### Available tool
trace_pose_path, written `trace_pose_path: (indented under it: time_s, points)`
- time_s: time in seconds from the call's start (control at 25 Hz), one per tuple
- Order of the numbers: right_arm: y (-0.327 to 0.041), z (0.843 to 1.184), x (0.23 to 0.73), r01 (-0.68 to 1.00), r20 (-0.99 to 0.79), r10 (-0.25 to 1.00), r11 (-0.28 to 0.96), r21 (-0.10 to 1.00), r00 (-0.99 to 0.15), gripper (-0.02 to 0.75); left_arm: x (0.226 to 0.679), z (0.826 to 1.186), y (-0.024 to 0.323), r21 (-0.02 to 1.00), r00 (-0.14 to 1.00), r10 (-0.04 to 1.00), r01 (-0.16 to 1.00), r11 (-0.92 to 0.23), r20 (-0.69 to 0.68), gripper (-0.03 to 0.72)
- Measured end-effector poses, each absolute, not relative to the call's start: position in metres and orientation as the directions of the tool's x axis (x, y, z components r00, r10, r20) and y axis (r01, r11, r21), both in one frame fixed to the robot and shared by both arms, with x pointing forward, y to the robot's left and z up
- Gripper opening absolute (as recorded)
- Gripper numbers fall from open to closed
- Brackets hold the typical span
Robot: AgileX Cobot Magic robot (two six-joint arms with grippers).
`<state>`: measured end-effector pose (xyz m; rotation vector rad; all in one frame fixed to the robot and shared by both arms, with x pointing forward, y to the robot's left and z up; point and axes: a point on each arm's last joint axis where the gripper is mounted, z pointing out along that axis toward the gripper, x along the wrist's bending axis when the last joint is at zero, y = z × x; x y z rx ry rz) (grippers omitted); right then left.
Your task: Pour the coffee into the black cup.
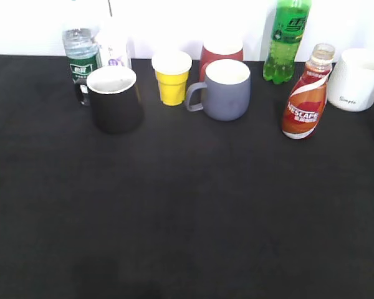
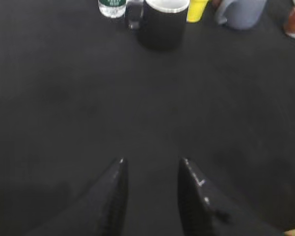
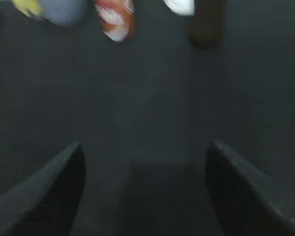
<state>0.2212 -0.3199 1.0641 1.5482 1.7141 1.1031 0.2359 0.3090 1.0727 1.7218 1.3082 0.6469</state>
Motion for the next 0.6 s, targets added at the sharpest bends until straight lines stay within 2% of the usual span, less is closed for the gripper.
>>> trace_pose_path:
  time_s: [0.24, 0.4, 0.52, 0.6]
  points:
    - [-0.3111, 1.0536, 0.2358, 0.442, 0.071, 0.971, 0.039, 0.896, -0.228, 0.591, 0.2310, 1.0573, 0.3047, 0.897, 0.428, 0.903, 0.406, -0.172, -0.021, 0.269]
    - [-0.3110, 1.0534, 0.2358, 0.443, 0.069, 0.971, 0.041, 0.896, -0.231, 0.591, 0.2311, 1.0572, 0.3043, 0.898, 0.432, 0.902, 0.404, -0.172, -0.021, 0.269]
    - [-0.3109, 1.0534, 0.2358, 0.442, 0.069, 0.972, 0.039, 0.896, -0.226, 0.591, 0.2311, 1.0572, 0.3043, 0.898, 0.429, 0.903, 0.404, -0.172, -0.020, 0.241]
    - [-0.3108, 1.0535, 0.2352, 0.443, 0.069, 0.982, 0.016, 0.896, -0.177, 0.591, 0.2309, 1.0572, 0.3038, 0.898, 0.378, 0.926, 0.413, -0.150, -0.019, 0.238]
